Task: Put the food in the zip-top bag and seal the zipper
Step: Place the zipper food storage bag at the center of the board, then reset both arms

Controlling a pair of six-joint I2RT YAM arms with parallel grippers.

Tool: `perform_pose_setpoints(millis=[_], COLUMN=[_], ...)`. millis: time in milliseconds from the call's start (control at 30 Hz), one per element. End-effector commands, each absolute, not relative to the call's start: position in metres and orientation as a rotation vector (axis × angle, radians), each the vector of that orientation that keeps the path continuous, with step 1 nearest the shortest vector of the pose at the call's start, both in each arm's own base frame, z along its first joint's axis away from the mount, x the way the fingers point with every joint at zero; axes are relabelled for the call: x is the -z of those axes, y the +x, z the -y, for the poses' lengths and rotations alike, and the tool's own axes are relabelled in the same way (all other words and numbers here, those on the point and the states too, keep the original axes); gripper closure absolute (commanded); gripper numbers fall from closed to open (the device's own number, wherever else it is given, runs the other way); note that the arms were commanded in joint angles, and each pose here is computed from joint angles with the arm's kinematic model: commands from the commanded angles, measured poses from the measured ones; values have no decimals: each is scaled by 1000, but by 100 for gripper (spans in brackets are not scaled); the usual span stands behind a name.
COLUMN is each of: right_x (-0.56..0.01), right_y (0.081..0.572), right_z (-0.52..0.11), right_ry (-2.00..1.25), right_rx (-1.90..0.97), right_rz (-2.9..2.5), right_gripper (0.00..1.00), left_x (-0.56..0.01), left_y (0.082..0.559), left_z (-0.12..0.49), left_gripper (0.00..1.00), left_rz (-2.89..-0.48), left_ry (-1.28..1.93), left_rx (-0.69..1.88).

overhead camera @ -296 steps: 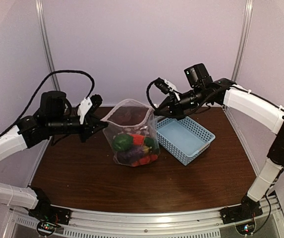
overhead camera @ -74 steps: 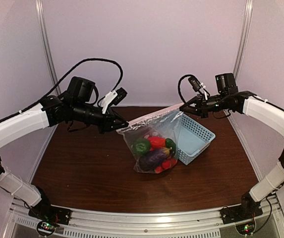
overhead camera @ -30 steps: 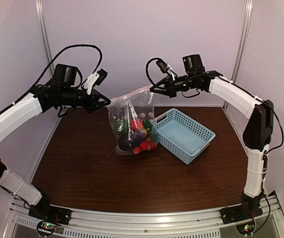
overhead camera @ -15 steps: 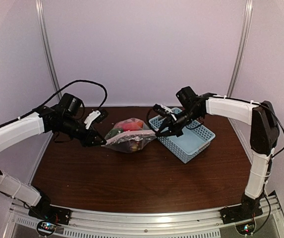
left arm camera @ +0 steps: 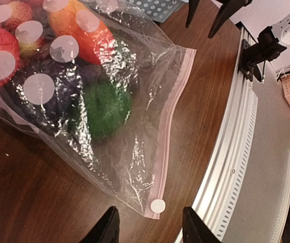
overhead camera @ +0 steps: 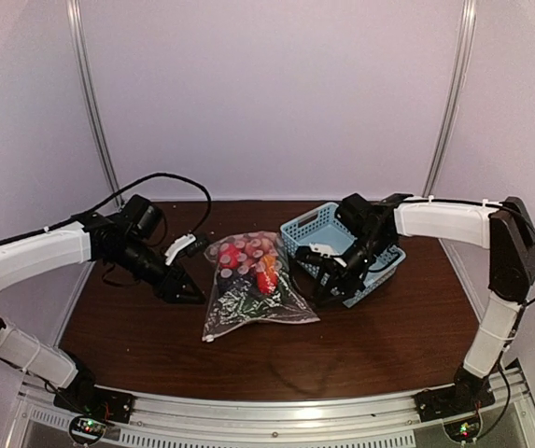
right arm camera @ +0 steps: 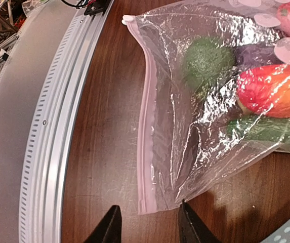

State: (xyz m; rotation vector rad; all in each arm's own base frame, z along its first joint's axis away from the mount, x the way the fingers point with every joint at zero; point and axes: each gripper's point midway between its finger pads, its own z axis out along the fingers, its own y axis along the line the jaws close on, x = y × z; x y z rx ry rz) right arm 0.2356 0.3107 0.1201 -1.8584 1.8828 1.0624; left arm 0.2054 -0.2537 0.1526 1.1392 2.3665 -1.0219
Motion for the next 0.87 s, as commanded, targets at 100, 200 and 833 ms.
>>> perform_pose_setpoints(millis=[100, 200, 833], right_x=[-207, -245, -367], right_y=[233, 264, 400], right_z=[-293, -277, -79], right_ry=[-1760, -1570, -280], right_rx=[-884, -779, -142], right_rz=[-1775, -1804, -1757], right_gripper=[53, 45, 1], left_x=[-223, -257, -358], left_y=[272, 301, 358], left_z=[239, 218, 156], left_gripper=[44, 29, 2], left_rz=[-2149, -2073, -1741], left_ry=[973, 788, 334], left_rx=[624, 430, 58])
